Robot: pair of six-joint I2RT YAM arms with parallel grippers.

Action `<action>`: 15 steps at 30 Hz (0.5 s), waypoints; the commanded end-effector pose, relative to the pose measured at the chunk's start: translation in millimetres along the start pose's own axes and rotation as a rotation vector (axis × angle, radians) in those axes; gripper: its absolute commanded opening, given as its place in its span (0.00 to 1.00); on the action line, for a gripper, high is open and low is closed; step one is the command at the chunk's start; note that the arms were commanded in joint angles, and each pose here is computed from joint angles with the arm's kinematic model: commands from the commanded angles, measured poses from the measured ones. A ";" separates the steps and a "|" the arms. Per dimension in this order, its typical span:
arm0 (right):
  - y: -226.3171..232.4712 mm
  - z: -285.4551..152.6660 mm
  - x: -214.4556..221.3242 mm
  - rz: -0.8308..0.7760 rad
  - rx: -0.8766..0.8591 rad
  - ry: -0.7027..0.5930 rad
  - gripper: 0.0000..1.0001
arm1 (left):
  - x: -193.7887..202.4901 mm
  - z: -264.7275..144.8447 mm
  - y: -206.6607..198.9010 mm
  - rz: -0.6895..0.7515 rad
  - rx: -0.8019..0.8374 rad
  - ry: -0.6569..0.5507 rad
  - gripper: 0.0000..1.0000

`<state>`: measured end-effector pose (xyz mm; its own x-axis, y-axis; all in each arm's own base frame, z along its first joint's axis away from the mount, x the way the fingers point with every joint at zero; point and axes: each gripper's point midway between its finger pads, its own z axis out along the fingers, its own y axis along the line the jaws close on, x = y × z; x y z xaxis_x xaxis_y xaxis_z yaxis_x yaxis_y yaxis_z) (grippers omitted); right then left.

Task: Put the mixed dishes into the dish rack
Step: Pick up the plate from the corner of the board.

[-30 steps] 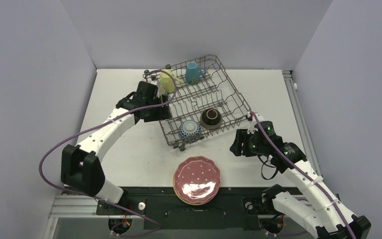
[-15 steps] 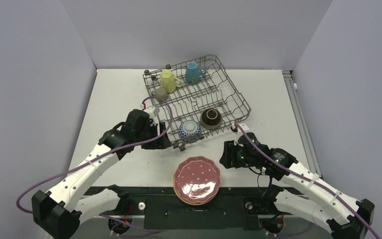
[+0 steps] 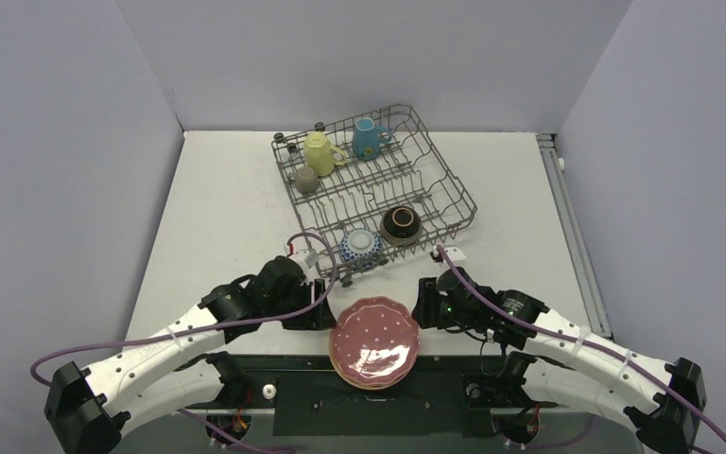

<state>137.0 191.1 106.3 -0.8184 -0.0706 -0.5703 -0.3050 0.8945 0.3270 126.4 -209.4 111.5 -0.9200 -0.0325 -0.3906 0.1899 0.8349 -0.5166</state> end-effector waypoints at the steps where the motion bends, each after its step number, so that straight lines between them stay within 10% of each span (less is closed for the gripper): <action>1: -0.4 5.3 -5.2 0.038 0.017 -0.054 0.42 | 1.6 10.1 -14.3 -0.044 0.060 -0.039 0.52; 15: -2.7 12.4 6.8 0.055 0.016 -0.049 0.38 | 26.8 33.5 -4.9 -0.022 -0.010 0.010 0.33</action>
<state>131.0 186.9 86.1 -0.8343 -0.0442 -0.5495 -0.2579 0.9123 0.3180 100.2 -227.1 71.8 -0.9462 -0.0110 -0.3235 0.1660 0.8414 -0.5143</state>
